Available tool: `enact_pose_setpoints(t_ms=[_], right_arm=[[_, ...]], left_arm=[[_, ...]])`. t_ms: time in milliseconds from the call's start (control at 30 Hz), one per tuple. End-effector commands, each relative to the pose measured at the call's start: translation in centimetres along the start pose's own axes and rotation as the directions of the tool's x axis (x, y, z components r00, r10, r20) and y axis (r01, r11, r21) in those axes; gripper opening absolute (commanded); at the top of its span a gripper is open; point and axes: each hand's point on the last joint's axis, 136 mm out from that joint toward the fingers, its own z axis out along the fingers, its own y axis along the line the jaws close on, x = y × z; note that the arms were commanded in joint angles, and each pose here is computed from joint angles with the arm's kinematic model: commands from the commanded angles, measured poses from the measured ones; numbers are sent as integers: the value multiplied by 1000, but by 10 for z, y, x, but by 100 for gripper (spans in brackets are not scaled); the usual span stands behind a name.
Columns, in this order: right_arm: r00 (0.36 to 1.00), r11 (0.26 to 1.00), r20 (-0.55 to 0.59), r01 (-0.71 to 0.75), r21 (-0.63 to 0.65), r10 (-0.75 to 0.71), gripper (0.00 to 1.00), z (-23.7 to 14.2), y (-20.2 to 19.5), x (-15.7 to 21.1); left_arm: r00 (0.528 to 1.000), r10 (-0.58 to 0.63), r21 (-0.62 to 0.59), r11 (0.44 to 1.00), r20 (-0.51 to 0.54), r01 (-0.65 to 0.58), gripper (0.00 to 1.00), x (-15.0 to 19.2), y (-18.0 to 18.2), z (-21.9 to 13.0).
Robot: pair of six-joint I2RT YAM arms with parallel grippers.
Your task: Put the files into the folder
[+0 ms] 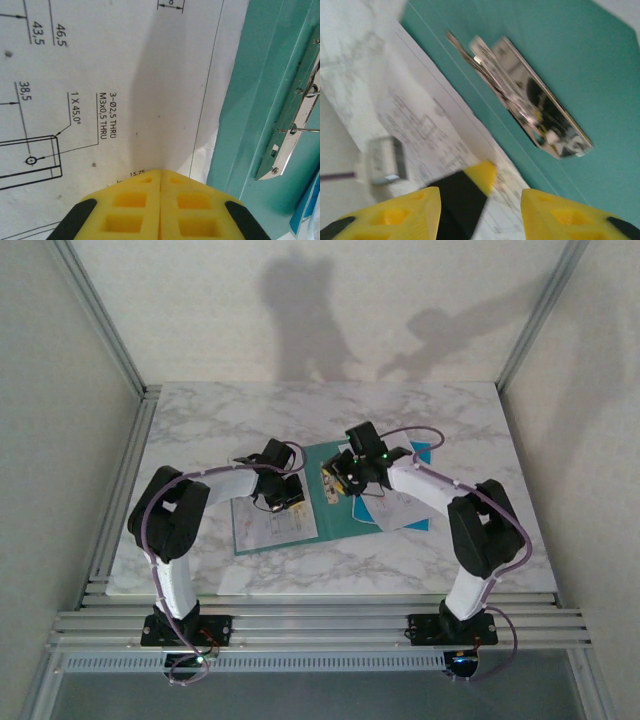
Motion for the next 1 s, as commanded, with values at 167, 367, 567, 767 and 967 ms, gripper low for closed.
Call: enact_pose_setpoints(t_ms=[167, 367, 567, 767, 967], right_arm=[[997, 996, -58, -52, 73, 56, 36, 37, -45, 21], [998, 996, -49, -39, 74, 43, 35, 33, -39, 21], [1000, 998, -27, -3, 60, 5, 36, 17, -26, 17], [997, 994, 73, 20, 107, -28, 36, -26, -42, -21], [989, 981, 143, 19, 193, -48, 37, -71, -79, -70]], left_arm=[[999, 33, 1, 999, -23, -33, 6, 14, -2, -10], [999, 28, 5, 1000, -19, -28, 6, 18, -2, -12], [999, 31, 22, 999, 3, -32, 6, 13, -16, -23], [998, 66, 98, 993, 19, -67, 16, 13, -58, -37], [991, 120, 180, 978, -55, -109, 21, 44, -98, -15]])
